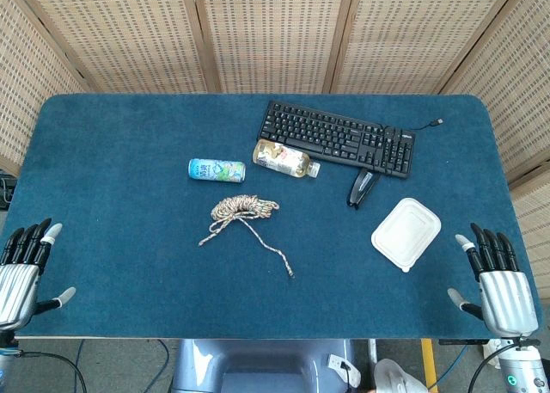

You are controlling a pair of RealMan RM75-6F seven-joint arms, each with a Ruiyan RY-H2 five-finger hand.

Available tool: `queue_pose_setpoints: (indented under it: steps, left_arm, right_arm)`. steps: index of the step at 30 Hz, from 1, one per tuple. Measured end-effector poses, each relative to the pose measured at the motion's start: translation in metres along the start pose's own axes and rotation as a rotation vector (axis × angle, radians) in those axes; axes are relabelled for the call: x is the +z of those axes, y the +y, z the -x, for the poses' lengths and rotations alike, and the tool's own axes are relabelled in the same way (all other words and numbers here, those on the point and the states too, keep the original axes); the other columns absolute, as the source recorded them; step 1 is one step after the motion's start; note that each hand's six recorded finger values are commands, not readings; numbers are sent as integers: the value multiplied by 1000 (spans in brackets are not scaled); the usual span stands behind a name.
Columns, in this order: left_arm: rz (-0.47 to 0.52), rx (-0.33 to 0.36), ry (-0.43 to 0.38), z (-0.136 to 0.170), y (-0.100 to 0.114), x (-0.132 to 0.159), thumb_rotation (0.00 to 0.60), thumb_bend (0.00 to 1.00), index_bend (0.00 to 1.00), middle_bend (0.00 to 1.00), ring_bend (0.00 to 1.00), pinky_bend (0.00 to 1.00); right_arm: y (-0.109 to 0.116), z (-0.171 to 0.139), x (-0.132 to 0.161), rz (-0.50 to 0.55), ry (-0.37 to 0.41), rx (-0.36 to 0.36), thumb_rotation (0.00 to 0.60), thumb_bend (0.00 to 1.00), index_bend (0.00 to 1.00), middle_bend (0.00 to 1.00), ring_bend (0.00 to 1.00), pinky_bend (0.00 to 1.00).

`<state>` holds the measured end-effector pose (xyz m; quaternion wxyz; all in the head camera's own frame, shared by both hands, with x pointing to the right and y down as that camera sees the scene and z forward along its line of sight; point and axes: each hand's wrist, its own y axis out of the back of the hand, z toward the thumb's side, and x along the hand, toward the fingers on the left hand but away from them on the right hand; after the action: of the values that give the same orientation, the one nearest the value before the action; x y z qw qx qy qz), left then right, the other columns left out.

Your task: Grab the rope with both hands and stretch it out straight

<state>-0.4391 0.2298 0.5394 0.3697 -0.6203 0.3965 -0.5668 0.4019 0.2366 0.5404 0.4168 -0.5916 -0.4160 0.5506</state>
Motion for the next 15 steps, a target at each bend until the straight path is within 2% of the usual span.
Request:
queue_pose_setpoints:
  steps: [9, 15]
  left_arm:
    - [-5, 0, -2, 0, -1, 2, 600, 0, 0, 0, 0, 0]
    - [-10, -4, 8, -2, -3, 1, 600, 0, 0, 0, 0, 0]
  right_arm:
    - [-4, 1, 6, -6, 23, 14, 600, 0, 137, 0, 0, 0]
    - [-13, 10, 30, -12, 134, 48, 600, 0, 159, 0, 0, 0]
